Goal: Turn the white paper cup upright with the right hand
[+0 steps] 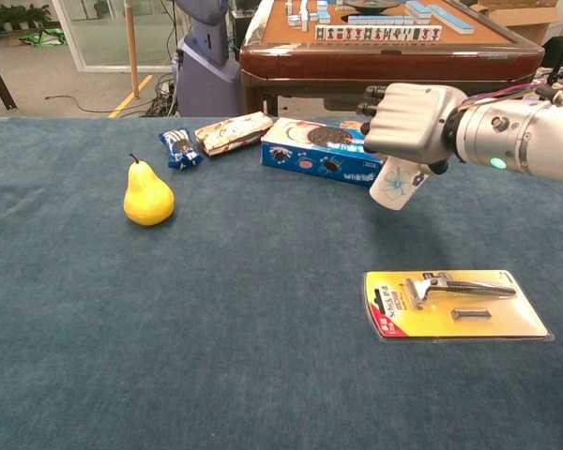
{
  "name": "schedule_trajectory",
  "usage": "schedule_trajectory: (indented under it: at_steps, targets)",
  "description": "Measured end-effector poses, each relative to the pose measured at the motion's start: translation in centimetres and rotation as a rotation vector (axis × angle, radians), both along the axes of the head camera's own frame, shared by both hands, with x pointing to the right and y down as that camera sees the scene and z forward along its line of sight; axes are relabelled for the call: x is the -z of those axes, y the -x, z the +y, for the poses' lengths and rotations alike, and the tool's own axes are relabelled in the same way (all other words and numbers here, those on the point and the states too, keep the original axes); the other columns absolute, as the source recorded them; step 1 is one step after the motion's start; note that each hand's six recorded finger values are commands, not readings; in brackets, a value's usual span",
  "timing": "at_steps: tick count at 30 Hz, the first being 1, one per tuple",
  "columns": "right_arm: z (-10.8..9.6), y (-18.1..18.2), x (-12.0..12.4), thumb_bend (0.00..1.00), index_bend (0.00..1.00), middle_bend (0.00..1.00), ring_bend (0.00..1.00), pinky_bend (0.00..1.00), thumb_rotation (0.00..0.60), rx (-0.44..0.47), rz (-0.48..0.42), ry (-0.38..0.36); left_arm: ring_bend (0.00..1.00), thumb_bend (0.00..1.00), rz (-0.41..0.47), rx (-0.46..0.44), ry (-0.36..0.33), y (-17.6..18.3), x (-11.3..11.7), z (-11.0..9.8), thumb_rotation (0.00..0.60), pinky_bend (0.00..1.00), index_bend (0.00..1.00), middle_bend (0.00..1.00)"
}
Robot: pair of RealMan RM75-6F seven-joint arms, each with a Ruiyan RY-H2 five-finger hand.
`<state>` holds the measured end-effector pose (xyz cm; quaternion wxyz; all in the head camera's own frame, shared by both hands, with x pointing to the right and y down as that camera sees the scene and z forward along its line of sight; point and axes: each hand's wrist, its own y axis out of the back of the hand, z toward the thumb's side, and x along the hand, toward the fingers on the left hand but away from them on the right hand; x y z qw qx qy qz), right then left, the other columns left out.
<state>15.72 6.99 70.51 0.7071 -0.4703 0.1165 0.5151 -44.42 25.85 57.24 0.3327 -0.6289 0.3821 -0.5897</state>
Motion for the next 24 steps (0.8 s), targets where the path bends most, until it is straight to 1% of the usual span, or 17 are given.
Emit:
schedule_trajectory:
  at_steps: [5, 8, 12, 15, 19, 21, 24]
  targets:
    - [0.8, 0.6, -0.7, 0.33, 0.09, 0.11, 0.0, 0.0, 0.6, 0.02, 0.025, 0.022, 0.16, 0.15, -0.002, 0.001, -0.001, 0.1, 0.0, 0.1, 0.6, 0.08, 0.3, 0.13]
    - [1.2, 0.9, -0.8, 0.33, 0.01, 0.08, 0.0, 0.0, 0.6, 0.02, 0.017, 0.033, 0.16, 0.15, -0.004, 0.002, -0.003, 0.1, 0.0, 0.0, 0.6, 0.08, 0.3, 0.13]
    - [1.3, 1.3, -0.7, 0.32, 0.0, 0.04, 0.0, 0.0, 0.6, -0.005, -0.015, 0.049, 0.16, 0.15, -0.003, 0.001, -0.003, 0.1, 0.0, 0.1, 0.6, 0.08, 0.3, 0.13]
    - [1.3, 1.6, -0.1, 0.32, 0.0, 0.03, 0.0, 0.0, 0.6, -0.05, -0.07, 0.067, 0.16, 0.15, -0.006, 0.004, -0.002, 0.2, 0.0, 0.0, 0.6, 0.08, 0.3, 0.13]
    - [0.9, 1.4, 1.6, 0.32, 0.0, 0.04, 0.0, 0.0, 0.6, -0.154, -0.183, 0.104, 0.16, 0.15, -0.005, -0.001, -0.003, 0.1, 0.0, -0.1, 0.6, 0.08, 0.3, 0.13]
    - [0.8, 1.0, 2.5, 0.32, 0.0, 0.08, 0.0, 0.0, 0.6, -0.214, -0.241, 0.123, 0.16, 0.15, -0.006, -0.004, -0.005, 0.1, 0.0, -0.2, 0.6, 0.08, 0.3, 0.13]
    - [0.4, -0.1, 4.1, 0.32, 0.0, 0.13, 0.0, 0.0, 0.6, -0.329, -0.346, 0.151, 0.16, 0.15, -0.007, -0.008, -0.008, 0.0, -0.1, -0.5, 0.6, 0.08, 0.3, 0.13]
